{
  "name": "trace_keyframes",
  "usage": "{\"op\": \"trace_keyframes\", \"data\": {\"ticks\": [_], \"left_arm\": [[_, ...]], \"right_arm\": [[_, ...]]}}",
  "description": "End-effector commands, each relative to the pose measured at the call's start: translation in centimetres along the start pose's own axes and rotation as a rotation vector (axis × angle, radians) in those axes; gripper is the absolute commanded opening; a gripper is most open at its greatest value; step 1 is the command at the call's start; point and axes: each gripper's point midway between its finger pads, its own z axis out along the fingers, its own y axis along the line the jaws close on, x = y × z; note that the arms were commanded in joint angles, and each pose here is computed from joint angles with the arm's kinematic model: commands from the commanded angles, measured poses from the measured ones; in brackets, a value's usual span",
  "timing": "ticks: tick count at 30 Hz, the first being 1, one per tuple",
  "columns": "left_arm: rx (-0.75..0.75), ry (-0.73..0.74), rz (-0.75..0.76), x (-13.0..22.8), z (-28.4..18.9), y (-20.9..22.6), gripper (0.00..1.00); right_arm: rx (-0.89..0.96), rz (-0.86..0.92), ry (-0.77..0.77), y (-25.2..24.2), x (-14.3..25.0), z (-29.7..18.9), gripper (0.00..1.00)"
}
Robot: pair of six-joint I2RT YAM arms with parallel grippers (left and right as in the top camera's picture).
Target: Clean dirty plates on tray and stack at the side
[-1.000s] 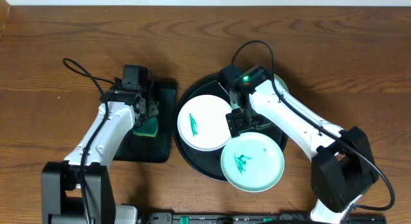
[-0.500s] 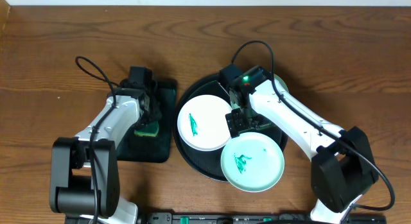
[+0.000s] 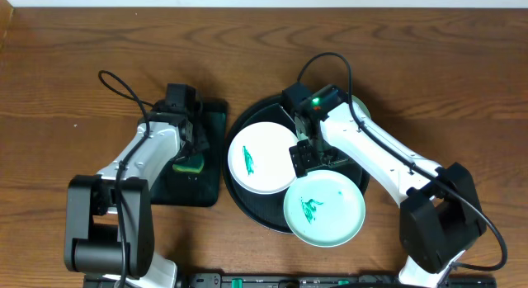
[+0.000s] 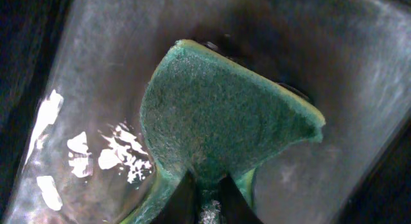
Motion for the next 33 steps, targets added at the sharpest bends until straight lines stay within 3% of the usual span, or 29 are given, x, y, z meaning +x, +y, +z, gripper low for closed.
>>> {"op": "trace_keyframes", "data": {"ticks": [1, 8, 11, 13, 22, 25, 26, 31, 33], "left_arm": [[-0.019, 0.021, 0.01, 0.1, 1.0, 0.3, 0.07], [-0.041, -0.053, 0.035, -1.3, -1.0, 0.8, 0.07], [-0.048, -0.032, 0.037, -0.8, -0.9, 0.9, 0.13], [-0.056, -0.015, 0.039, -0.4, -0.5, 1.1, 0.07], [-0.076, 0.027, 0.045, 0.4, 0.9, 1.3, 0.08], [-0.086, 0.05, 0.047, 0.8, 1.5, 1.5, 0.56], [-0.093, 0.065, 0.049, 1.1, 2.0, 1.6, 0.57], [-0.111, 0.104, 0.054, 1.9, 3.1, 1.9, 0.43], [-0.111, 0.104, 0.054, 1.9, 3.1, 1.9, 0.42]], "right_arm": [[-0.023, -0.008, 0.007, 0.5, 0.3, -0.1, 0.99], [-0.025, -0.008, 0.011, 0.5, 0.4, -0.1, 0.99], [-0.025, -0.008, 0.011, 0.5, 0.4, -0.1, 0.99], [-0.025, -0.008, 0.011, 0.5, 0.4, -0.1, 0.99], [-0.025, -0.008, 0.011, 0.5, 0.4, -0.1, 0.99], [-0.026, -0.008, 0.015, 0.6, 0.4, -0.1, 0.99], [-0.03, -0.008, 0.017, 0.6, 0.5, -0.1, 0.99], [-0.031, -0.008, 0.018, 0.6, 0.5, -0.1, 0.99], [-0.032, -0.009, 0.018, 0.7, 0.5, -0.1, 0.99]]}}
